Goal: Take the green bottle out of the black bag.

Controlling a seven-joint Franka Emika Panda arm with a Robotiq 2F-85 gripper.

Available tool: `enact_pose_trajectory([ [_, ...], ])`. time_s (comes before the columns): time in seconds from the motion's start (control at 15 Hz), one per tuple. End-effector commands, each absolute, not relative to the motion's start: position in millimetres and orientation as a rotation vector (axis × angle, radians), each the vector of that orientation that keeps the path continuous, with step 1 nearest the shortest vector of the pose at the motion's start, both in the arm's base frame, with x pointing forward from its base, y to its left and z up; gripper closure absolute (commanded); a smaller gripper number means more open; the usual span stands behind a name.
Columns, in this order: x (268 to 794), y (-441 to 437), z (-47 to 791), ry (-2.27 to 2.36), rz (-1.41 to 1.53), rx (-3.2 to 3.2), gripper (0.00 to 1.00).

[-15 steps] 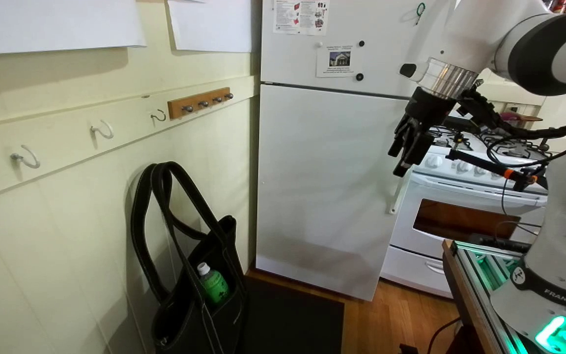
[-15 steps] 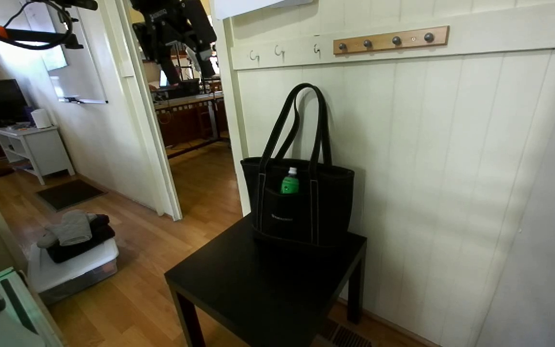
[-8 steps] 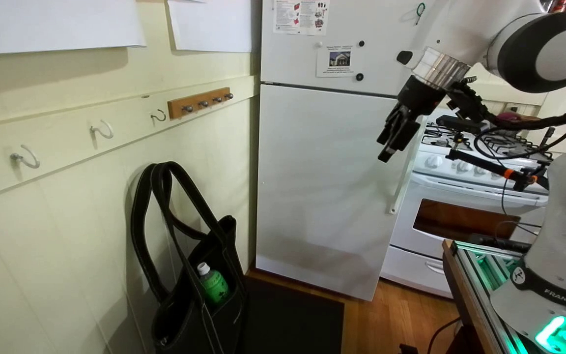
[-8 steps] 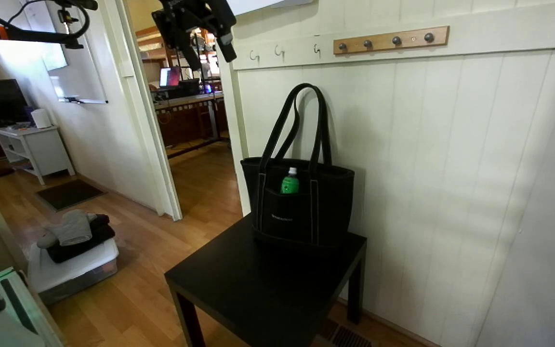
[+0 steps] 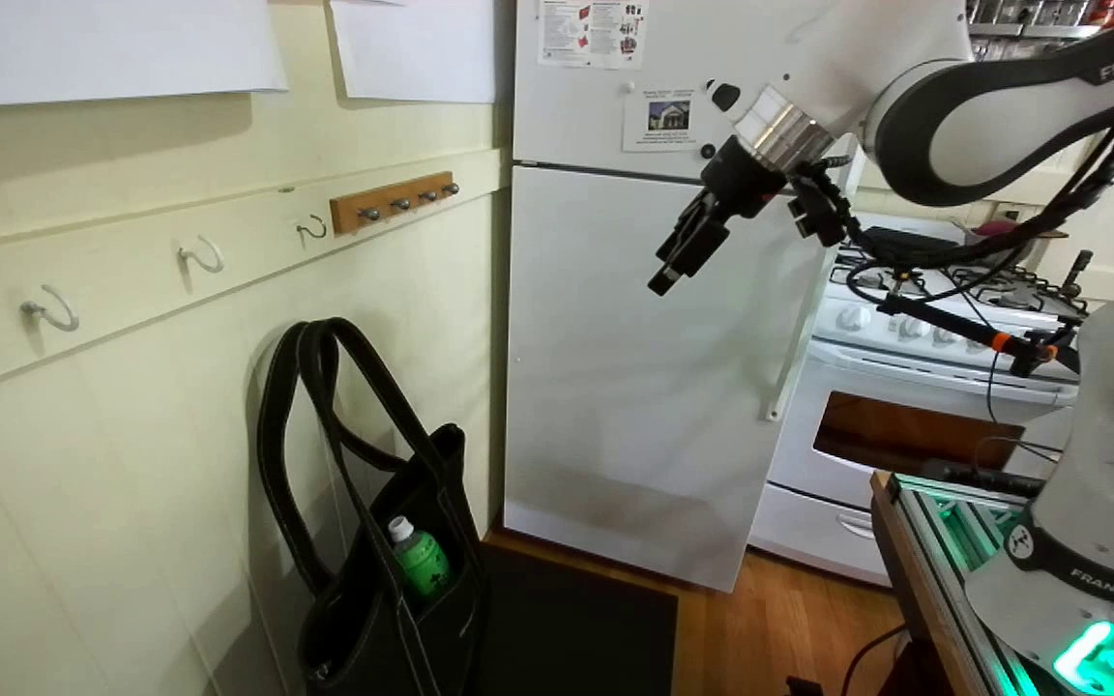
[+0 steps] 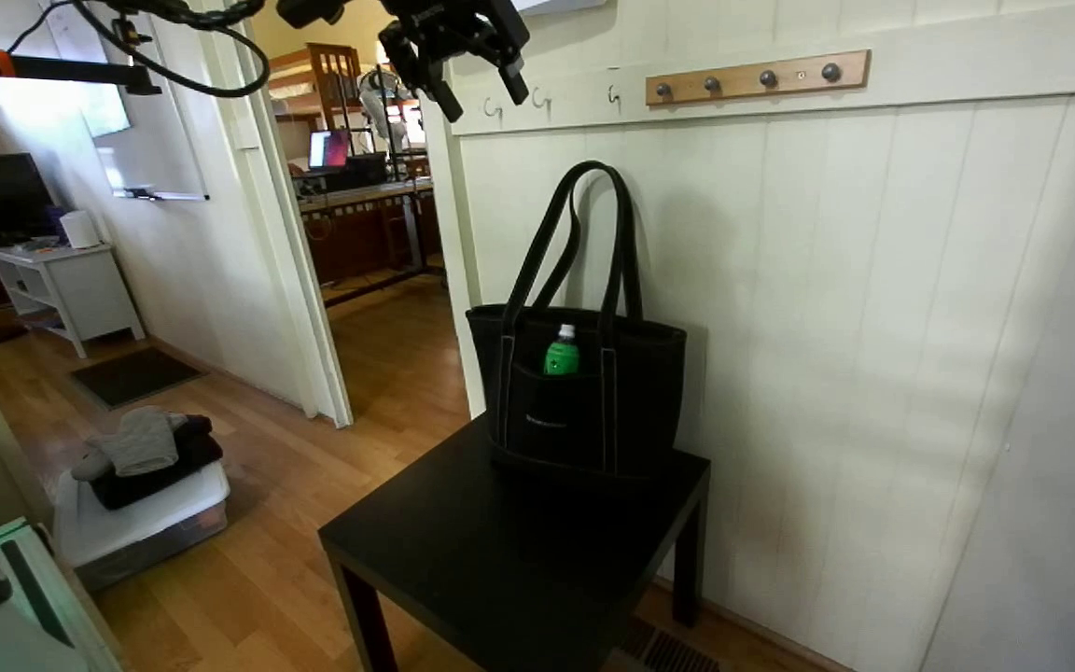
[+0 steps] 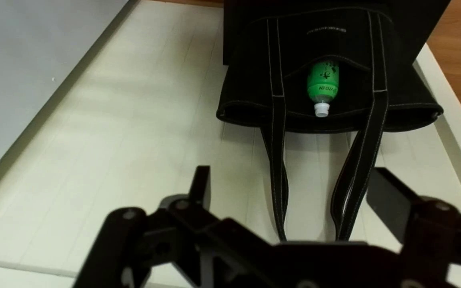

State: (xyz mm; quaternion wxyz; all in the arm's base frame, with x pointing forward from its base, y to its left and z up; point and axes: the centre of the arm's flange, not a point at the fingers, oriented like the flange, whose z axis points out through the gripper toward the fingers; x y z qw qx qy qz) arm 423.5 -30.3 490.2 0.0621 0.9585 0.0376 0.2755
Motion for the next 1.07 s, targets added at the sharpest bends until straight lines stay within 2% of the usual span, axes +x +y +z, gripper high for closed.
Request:
enact_pose_trajectory([
  [0.0, 489, -15, 478, 0.106, 0.817, 2.882, 0.0],
  [0.4, 551, 17, 457, 0.057, 0.809, 2.874, 0.0],
  [0.47, 551, 17, 457, 0.155, 0.716, 2.903, 0.0],
  [0.53, 530, 11, 461, 0.107, 0.779, 2.896, 0.0],
  [1.0, 545, 16, 453, 0.143, 0.755, 2.902, 0.0],
])
